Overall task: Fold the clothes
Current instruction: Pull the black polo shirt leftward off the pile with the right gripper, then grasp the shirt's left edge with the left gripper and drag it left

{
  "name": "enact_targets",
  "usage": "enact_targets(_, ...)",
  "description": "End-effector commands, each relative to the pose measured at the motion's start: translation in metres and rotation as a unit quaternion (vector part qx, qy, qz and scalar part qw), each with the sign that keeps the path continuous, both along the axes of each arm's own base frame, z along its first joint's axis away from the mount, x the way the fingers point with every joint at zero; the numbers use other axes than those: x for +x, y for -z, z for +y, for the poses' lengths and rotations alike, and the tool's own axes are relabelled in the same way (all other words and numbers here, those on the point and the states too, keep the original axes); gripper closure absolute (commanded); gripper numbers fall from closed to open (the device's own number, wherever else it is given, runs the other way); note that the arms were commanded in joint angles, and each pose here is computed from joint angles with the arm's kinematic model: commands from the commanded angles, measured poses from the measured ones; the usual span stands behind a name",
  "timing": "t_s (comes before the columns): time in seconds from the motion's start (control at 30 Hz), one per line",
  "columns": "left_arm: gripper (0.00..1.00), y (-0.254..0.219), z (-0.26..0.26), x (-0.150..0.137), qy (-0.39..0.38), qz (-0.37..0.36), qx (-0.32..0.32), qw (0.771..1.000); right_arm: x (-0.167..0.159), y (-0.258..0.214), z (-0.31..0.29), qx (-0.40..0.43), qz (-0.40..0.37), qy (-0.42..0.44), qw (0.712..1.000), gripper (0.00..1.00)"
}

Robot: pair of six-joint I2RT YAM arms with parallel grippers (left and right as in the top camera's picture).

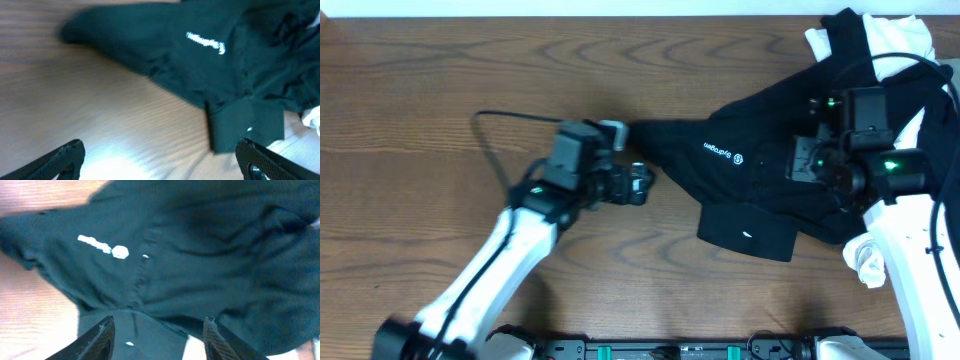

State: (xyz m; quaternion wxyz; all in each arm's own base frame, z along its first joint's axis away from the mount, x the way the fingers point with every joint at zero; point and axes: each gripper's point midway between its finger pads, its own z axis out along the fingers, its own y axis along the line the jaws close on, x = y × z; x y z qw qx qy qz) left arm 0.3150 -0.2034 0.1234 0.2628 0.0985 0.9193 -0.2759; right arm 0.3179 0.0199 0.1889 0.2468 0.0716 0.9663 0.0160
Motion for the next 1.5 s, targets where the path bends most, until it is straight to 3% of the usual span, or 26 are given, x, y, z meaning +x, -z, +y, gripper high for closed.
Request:
enact_targets(0.0,0.02,0.014,-0.030,0.008,-0.002,0.020,-0.028,0.999,-0.004,0.001,-0.012,-0.006,0.009,0.017,1.000,0.44)
enact_targets(0.33,0.02,0.076,-0.064,0.045,-0.046,0.046,-0.078,0.995,-0.015,0.006,-0.014,-0.008,0.034,0.018,0.999,0.43)
enact_targets(0.67,0.02,0.106,-0.066,0.062,-0.078,0.036,-0.075,0.993,-0.019,0.008,-0.014,-0.009,0.043,0.018,0.999,0.43)
enact_targets(0.77,0.22,0.102,-0.070,0.069,-0.077,0.018,-0.087,0.993,-0.019,0.008,-0.014,-0.009,0.044,0.018,0.999,0.43)
enact_targets(0.87,0.31,0.098,-0.070,0.076,-0.083,-0.001,-0.091,0.992,-0.020,0.009,-0.014,-0.009,0.046,0.018,0.999,0.44)
enact_targets(1.0,0.59,0.097,-0.069,0.080,-0.091,-0.010,-0.088,0.992,-0.020,0.009,-0.014,-0.009,0.046,0.018,0.999,0.44)
enact_targets(1.1,0.89,0.096,-0.068,0.081,-0.091,-0.013,-0.088,0.992,-0.021,0.009,-0.014,-0.009,0.046,0.018,0.999,0.44)
enact_targets(1.13,0.94,0.095,-0.068,0.081,-0.092,-0.015,-0.089,0.992,-0.021,0.009,-0.014,-0.009,0.046,0.018,0.999,0.44)
enact_targets(1.47,0.94,0.072,-0.060,0.093,-0.100,-0.045,-0.098,0.989,-0.022,0.010,-0.015,-0.010,0.050,0.019,0.999,0.44)
